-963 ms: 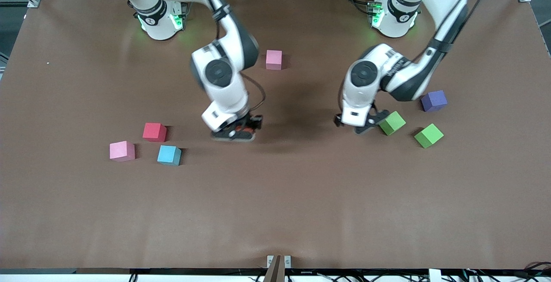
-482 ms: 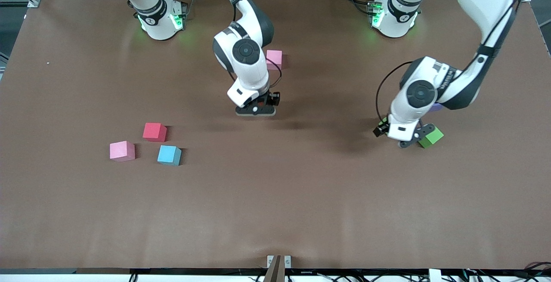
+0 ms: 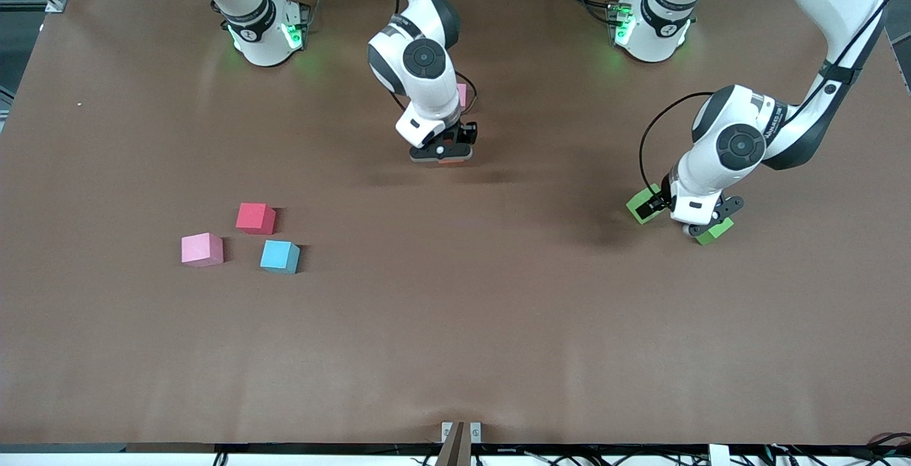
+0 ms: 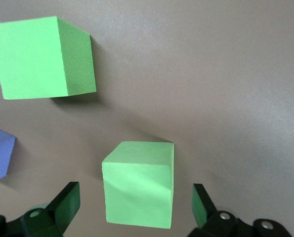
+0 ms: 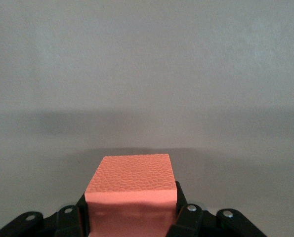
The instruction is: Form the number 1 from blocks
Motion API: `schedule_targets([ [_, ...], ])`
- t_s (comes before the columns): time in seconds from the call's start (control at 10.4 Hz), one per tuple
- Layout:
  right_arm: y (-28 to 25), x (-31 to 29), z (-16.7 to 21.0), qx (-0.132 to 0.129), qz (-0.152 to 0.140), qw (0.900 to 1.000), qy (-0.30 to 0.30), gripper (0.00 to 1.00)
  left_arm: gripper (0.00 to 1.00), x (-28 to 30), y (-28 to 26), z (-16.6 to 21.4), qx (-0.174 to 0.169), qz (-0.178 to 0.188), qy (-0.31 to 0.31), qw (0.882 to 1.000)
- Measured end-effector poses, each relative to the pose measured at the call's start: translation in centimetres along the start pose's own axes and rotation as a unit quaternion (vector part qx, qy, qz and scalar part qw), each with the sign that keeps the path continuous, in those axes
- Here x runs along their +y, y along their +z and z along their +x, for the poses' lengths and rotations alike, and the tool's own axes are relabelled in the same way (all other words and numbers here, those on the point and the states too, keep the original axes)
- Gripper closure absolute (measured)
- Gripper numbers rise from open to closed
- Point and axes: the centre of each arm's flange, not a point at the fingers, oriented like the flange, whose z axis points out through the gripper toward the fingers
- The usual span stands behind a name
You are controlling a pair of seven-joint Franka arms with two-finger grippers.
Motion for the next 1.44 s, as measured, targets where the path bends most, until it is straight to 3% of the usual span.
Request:
schedule_targets([
  [0.67, 2.1, -1.5, -5.1, -0.019, -0.016, 0.999, 0.028, 0.38, 0.0, 0.3, 1.8, -0.9, -0.003, -0.016, 0.021, 1.0],
  [1.44, 3.9, -1.2, -6.5, -0.018, -0.022, 0.999, 0.025, 0.38, 0.0, -0.2, 4.5, -0.7, -0.019, -0.018, 0.033, 0.999],
])
